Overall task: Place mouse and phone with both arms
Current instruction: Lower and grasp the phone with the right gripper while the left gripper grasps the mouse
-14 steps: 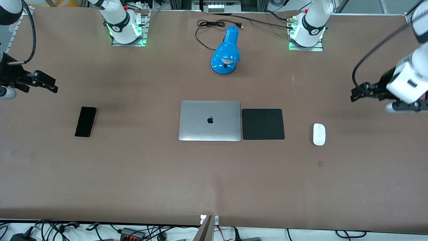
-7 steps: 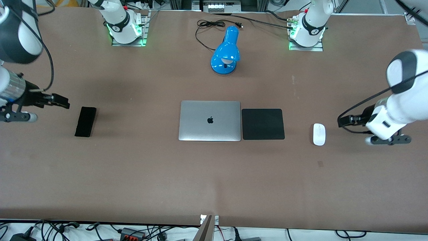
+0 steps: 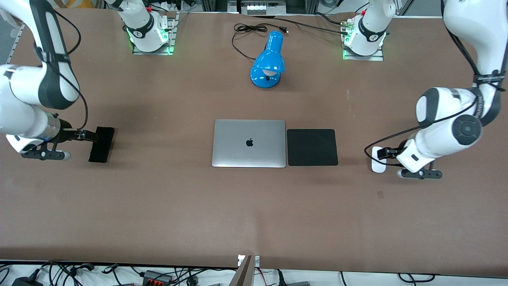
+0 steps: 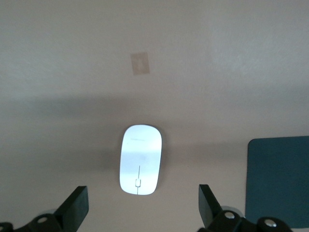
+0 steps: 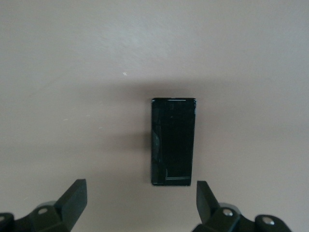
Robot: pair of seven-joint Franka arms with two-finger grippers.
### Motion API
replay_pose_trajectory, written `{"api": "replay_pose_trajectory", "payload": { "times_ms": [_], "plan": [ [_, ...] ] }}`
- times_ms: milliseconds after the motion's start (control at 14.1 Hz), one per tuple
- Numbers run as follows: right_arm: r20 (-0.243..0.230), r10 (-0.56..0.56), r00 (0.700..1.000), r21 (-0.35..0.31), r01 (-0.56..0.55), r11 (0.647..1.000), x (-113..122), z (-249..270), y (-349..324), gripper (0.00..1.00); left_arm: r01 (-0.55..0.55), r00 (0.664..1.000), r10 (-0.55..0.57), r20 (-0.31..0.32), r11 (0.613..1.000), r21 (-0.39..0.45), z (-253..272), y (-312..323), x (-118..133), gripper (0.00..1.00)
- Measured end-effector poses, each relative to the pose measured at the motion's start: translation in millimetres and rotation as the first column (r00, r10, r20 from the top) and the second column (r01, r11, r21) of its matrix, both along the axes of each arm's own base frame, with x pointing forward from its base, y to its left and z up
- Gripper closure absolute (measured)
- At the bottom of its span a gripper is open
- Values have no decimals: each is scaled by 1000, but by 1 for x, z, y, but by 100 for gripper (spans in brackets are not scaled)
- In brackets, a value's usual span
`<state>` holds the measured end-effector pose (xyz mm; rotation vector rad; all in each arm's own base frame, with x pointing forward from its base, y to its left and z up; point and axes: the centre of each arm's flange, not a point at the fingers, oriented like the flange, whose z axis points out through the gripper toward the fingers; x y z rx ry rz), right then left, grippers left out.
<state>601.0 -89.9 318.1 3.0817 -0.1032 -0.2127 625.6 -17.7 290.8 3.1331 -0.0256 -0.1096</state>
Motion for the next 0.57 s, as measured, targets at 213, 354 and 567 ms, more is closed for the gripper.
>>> {"api": "replay_pose_trajectory", "payload": {
  "times_ms": [213, 354, 567],
  "plan": [
    [-36, -31, 999, 6, 31, 1000, -2, -53, -27, 0, 39, 999, -39, 9, 999, 2, -36, -1, -6, 0],
    [-60, -42, 997, 9, 42, 999, -5, -76, -35, 0, 66, 998, -67, 19, 998, 16, -54, 0, -4, 0],
    [-78, -45, 996, 11, 46, 999, -8, -95, -37, 0, 75, 997, -76, 22, 997, 13, -75, 1, -3, 0]
  ]
}}
